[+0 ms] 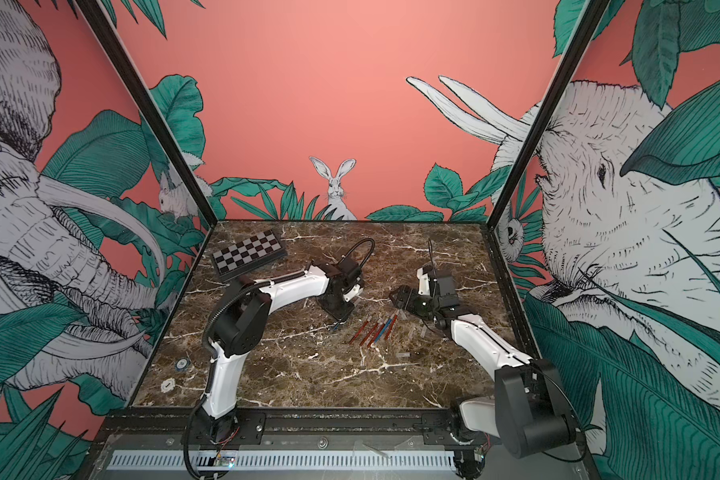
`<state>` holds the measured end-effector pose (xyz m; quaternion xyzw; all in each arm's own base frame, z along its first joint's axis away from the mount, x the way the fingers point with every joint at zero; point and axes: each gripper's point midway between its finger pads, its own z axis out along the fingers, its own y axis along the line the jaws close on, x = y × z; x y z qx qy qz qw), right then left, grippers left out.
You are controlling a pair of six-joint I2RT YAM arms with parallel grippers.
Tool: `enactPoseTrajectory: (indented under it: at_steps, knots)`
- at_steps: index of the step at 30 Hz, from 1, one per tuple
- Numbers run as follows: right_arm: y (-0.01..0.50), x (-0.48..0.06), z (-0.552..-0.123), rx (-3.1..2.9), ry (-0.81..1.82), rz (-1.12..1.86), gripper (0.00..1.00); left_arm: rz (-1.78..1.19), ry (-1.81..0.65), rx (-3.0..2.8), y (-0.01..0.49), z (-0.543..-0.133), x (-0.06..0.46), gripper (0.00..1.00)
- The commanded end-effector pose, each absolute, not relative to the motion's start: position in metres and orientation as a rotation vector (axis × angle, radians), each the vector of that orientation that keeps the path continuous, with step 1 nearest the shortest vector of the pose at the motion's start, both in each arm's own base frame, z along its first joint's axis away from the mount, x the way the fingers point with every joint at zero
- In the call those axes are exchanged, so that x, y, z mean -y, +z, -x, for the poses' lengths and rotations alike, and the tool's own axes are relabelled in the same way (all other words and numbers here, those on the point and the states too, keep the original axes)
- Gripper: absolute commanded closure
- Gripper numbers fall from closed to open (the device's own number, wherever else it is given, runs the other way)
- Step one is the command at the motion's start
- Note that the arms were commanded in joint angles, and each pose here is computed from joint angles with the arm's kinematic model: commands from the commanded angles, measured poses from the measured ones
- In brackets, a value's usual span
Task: Remove protective caps from carving knives
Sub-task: Pick up the carving knife from the center of the board.
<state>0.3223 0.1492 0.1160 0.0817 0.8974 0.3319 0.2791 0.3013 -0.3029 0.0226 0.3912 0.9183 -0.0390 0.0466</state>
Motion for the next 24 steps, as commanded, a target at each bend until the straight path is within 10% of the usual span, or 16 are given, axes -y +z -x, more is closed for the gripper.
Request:
enactPoseTrajectory:
  at_steps: [1,24]
  knots:
    - [0.120,-0.149,-0.324,-2.389,0.892,-0.199,0.18,-1.224,-0.094,-2.841,0.012,-0.294,0.297,0.58]
    - [0.123,-0.152,-0.330,-2.366,0.914,-0.204,0.18,-1.240,-0.102,-2.835,0.014,-0.297,0.301,0.73]
